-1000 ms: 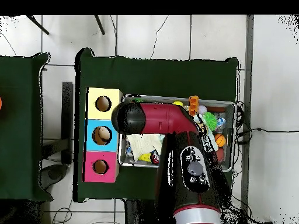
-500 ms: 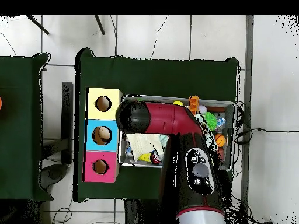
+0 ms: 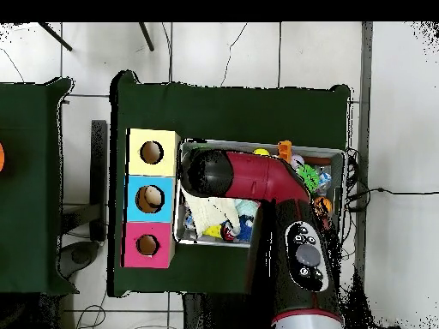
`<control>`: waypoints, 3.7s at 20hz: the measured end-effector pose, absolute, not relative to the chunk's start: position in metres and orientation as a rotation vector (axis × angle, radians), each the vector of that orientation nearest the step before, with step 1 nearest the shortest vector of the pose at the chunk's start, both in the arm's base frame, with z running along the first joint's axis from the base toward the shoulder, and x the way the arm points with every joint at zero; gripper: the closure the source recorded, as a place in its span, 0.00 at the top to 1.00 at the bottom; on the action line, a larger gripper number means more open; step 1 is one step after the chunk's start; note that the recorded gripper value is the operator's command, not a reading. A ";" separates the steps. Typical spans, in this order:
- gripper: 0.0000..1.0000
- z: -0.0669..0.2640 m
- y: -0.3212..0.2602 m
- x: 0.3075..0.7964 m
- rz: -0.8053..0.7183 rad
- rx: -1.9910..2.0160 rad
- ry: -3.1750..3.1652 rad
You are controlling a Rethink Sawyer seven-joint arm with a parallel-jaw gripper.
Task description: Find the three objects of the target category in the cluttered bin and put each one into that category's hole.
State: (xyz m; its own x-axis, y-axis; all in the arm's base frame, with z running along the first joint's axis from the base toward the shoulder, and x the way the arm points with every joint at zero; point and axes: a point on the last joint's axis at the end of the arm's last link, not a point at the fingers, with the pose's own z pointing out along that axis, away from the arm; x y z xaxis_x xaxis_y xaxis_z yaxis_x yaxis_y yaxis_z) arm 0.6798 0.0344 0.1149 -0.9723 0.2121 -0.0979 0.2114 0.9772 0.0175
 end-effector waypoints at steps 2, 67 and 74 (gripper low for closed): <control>1.00 0.114 0.033 0.679 0.005 0.328 3.022; 1.00 0.006 0.022 0.611 -0.193 0.279 3.008; 1.00 0.005 0.022 0.610 -0.194 0.280 3.010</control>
State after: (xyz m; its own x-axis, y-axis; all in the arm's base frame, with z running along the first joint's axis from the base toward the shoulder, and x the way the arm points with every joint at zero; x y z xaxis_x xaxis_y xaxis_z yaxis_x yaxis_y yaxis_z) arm 0.6095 0.0219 0.0053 -0.9766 0.1761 -0.1233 0.1905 0.9748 -0.1164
